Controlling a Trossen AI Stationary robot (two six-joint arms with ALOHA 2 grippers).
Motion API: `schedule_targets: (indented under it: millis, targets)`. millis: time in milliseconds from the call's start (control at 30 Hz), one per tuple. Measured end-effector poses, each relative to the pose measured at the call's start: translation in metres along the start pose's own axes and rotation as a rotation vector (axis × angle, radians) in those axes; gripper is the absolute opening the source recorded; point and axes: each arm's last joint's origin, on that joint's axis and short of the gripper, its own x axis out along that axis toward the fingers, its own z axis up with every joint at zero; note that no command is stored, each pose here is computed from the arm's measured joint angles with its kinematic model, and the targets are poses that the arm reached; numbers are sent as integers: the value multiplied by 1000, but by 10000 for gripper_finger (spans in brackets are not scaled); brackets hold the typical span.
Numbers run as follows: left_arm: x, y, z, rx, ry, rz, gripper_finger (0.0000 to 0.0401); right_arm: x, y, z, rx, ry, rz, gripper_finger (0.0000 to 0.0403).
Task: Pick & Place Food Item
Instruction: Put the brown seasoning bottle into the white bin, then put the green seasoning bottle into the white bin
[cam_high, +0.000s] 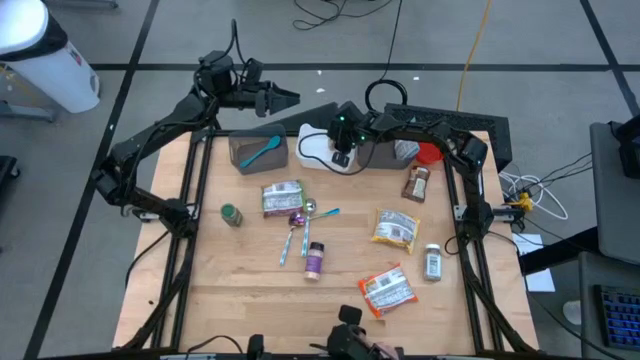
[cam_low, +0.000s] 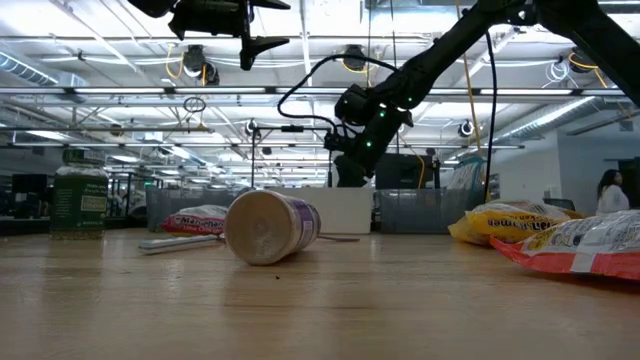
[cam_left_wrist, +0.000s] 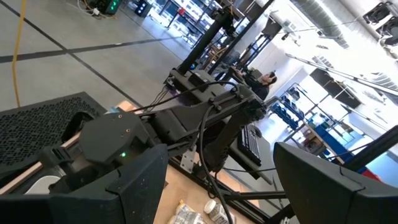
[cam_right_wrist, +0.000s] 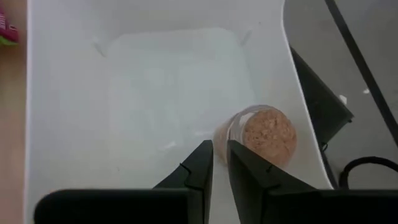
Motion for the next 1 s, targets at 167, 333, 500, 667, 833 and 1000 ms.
schedule_targets:
  millis: [167,333,500,667,833,1000]
  targets:
    - [0,0,0,3,0,0,296,0,-1,4,46,-41,-11,41]
    - [0,0,0,1,10,-16,296,-14,-2,12,135,-80,-16,41]
    - [-2,-10,4,77,42,-171,296,-49,-4,29,201,-178,-31,41]
    - [-12,-32,6,173,40,-233,296,-87,-1,49,339,-352,75,41]
    - [-26,-48,1,137,97,-245,296,-118,7,67,463,-499,283,41]
    - [-60,-73,-9,174,109,-139,296,-136,33,88,469,-640,441,74]
